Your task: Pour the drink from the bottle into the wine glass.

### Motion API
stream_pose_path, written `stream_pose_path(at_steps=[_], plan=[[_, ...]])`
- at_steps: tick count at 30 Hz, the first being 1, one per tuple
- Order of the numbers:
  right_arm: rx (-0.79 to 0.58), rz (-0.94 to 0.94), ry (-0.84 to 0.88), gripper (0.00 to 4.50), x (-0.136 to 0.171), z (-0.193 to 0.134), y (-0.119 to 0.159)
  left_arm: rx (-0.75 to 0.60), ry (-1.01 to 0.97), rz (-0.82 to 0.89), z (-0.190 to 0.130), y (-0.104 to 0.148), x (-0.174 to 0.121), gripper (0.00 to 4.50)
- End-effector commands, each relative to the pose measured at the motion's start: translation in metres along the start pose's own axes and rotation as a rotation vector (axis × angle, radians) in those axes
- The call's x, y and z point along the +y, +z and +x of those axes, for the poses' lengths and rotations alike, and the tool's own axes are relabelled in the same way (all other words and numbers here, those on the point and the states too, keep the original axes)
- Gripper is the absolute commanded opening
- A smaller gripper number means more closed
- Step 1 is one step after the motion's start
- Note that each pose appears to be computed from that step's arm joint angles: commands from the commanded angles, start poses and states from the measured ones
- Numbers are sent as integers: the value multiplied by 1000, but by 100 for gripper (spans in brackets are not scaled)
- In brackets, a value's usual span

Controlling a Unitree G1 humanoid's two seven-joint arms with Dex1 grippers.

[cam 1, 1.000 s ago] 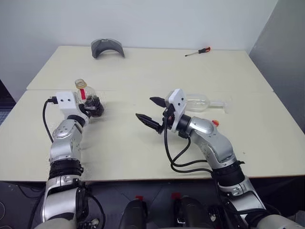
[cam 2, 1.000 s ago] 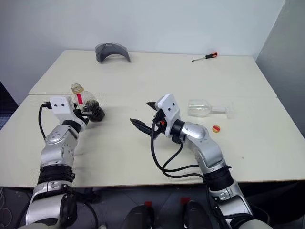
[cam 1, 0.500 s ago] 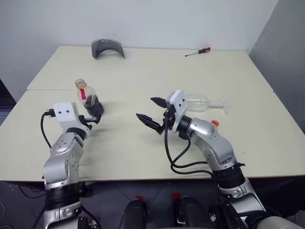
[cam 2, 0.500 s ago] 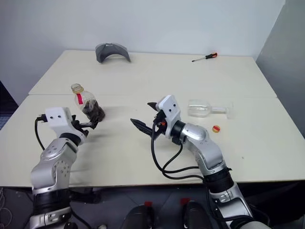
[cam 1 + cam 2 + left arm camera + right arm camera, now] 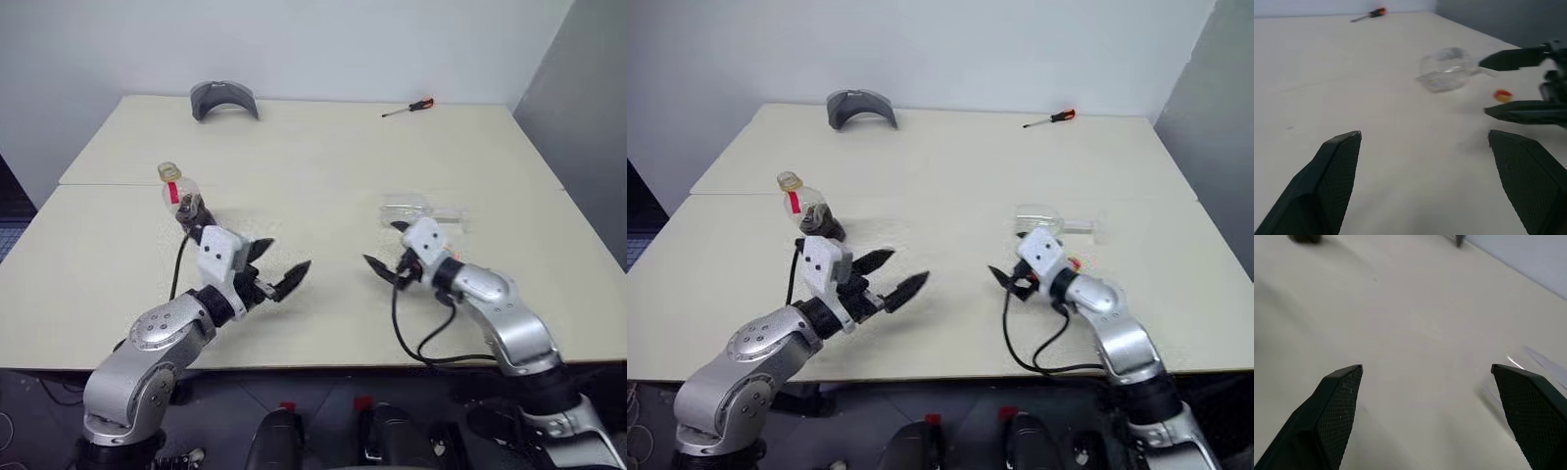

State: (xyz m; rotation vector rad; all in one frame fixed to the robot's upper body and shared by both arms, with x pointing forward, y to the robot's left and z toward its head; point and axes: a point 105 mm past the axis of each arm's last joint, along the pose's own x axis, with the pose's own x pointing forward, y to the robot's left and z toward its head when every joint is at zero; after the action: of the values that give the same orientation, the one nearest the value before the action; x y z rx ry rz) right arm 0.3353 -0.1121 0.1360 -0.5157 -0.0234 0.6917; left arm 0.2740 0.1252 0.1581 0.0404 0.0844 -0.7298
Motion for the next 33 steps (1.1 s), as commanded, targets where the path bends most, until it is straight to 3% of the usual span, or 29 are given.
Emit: stream_pose_path(at_steps=[1,13,24,33], plan=[[9,-150,-134,450,-34,-17,2,-26,-155,51,4,14,-18,446],[154,-522,-300,450,-98,-12,-28,-27,-260,108,29,9,-15,446],[254,-776,-247,450,-116,3,-48,-63,-225,111,35,15,-11,446],[324,-817,-256,450,-125,19,-59,-80,-187,103,37,19,-6,446]])
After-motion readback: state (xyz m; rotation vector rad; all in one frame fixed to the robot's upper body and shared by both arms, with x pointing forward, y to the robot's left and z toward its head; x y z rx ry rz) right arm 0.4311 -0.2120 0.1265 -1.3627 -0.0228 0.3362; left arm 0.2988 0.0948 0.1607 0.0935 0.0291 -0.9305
